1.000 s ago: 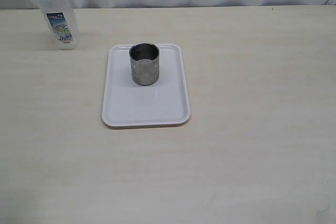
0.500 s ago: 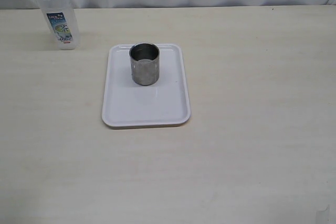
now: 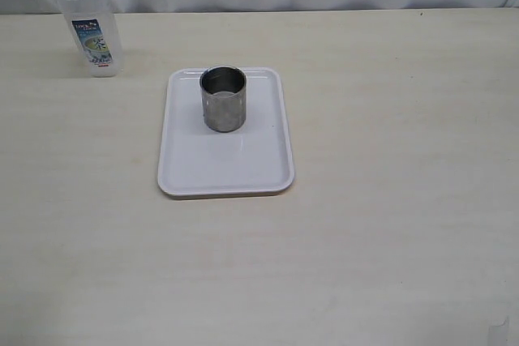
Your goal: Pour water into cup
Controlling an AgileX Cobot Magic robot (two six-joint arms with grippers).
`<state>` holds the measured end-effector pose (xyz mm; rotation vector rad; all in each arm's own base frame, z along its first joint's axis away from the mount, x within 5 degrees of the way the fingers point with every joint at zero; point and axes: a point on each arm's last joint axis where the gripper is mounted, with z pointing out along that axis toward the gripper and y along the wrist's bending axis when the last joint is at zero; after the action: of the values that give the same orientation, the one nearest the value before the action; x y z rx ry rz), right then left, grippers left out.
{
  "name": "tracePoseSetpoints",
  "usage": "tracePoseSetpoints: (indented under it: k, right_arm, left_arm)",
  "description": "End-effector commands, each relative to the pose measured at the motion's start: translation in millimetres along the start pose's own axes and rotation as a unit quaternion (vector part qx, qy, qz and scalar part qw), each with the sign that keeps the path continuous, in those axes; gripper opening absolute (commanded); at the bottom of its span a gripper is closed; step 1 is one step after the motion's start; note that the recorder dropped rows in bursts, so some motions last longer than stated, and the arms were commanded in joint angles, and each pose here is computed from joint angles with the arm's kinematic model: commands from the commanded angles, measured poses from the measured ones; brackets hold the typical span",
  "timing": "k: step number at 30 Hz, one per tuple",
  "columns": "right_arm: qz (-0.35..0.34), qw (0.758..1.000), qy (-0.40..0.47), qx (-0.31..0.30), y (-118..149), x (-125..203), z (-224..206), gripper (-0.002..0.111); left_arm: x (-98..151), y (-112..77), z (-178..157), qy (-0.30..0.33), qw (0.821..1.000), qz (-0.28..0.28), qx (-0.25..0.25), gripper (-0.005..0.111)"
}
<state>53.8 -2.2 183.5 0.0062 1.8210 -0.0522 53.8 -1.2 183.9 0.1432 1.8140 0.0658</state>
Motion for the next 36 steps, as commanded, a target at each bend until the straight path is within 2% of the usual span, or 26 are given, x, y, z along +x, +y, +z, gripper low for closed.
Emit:
tracePoseSetpoints:
  k: [1,36]
  right_arm:
    - [-0.005,1.0,0.002,0.005,-0.7,1.2,-0.1,0.004]
    - [-0.019,1.0,0.003,0.008,-1.3,1.3,-0.1,0.004]
  left_arm:
    - [-0.2,0.0,0.1,-0.007,1.0,-0.002,-0.001,0.0]
    - [-0.2,0.0,0.1,-0.007,1.0,-0.002,-0.001,0.0]
